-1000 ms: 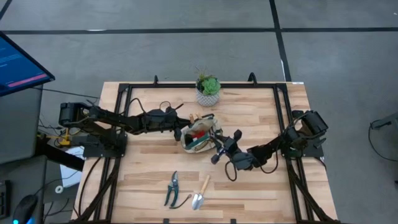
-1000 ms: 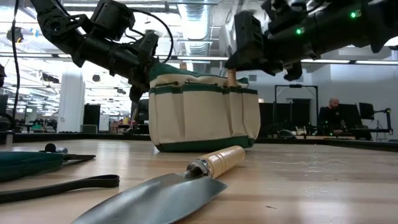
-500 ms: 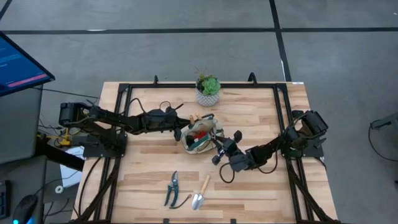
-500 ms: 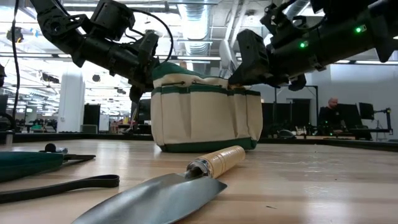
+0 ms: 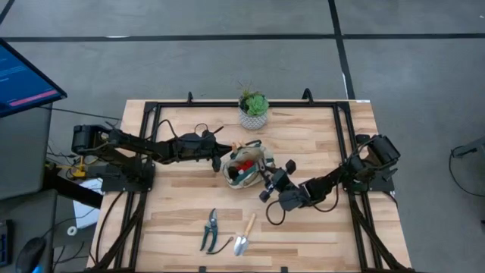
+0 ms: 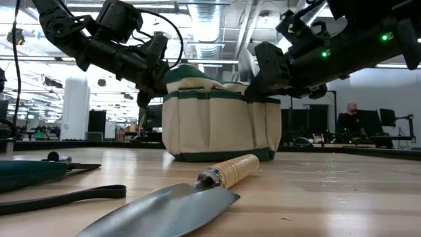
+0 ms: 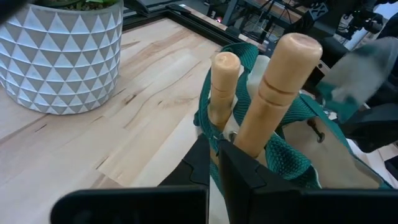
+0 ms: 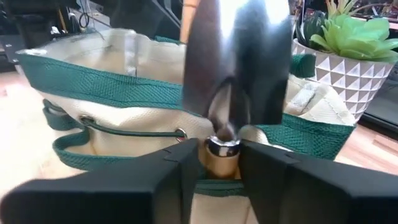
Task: Pick & Place Garden tools in Gardening bag
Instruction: Put the trowel into the gardening bag
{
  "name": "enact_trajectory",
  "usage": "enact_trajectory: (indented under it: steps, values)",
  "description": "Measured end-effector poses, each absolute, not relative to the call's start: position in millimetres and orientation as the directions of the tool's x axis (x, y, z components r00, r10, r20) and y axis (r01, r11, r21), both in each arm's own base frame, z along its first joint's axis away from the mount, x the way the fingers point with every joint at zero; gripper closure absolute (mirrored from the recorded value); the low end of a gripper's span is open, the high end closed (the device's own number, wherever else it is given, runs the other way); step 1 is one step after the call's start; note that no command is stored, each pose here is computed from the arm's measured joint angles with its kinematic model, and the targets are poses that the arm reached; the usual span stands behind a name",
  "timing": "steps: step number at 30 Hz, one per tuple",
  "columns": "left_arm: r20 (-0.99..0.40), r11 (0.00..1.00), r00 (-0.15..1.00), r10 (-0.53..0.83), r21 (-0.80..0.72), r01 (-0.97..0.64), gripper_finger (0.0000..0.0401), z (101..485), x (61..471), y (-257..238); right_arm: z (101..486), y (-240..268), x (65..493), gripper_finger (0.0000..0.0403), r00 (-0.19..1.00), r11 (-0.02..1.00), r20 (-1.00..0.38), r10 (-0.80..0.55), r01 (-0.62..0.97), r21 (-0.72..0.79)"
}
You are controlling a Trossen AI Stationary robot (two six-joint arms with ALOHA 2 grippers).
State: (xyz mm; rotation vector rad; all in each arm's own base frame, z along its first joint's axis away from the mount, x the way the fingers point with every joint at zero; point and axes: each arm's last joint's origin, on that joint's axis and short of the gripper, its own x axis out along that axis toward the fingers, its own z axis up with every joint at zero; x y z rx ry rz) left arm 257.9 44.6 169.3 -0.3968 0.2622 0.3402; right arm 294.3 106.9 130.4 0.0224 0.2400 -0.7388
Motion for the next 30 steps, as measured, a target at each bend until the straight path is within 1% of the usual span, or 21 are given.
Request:
enact_trajectory:
  steps: [6,10,13,17,19,21,24,27,30]
  values:
    - [-0.304,0.872,0.913,0.271,-0.325,-0.367,0.0398,172.3,256.6,44.4,148.5,110.0,291.6,0.0236,0.736,0.761,-0.198,-0.647,0.640,-0.106]
    - [-0.270,0.881,0.923,0.275,-0.313,-0.354,0.0398,183.7,252.0,44.2,168.0,112.5,285.6,0.0190,0.755,0.775,-0.177,-0.632,0.618,-0.132]
    - [-0.242,0.883,0.930,0.277,-0.318,-0.345,0.0398,194.9,246.0,43.4,184.8,115.1,278.2,0.0166,0.771,0.788,-0.162,-0.616,0.606,-0.112]
    - [-0.239,0.884,0.931,0.277,-0.317,-0.344,0.0398,208.0,234.2,41.5,208.1,116.9,265.6,0.0158,0.790,0.803,-0.144,-0.596,0.592,-0.075]
    - [-0.234,0.884,0.932,0.277,-0.317,-0.343,0.0398,213.0,229.7,40.8,212.1,116.1,261.3,0.0160,0.791,0.805,-0.152,-0.593,0.588,-0.080]
    - [-0.229,0.892,0.933,0.278,-0.300,-0.339,0.0398,215.7,227.3,40.4,209.2,112.7,260.2,0.0163,0.778,0.796,-0.174,-0.603,0.601,-0.072]
    - [-0.218,0.895,0.936,0.278,-0.296,-0.335,0.0398,218.3,225.8,40.1,192.7,108.7,264.0,0.0168,0.752,0.778,-0.222,-0.621,0.626,-0.052]
    - [-0.245,0.895,0.930,0.273,-0.291,-0.340,0.0398,215.4,225.4,40.0,179.9,111.7,267.1,0.0173,0.761,0.779,-0.258,-0.596,0.625,0.043]
    - [-0.281,0.902,0.925,0.257,-0.273,-0.334,0.0398,215.2,220.9,38.8,182.4,122.0,263.0,0.0176,0.811,0.802,-0.287,-0.509,0.568,0.183]
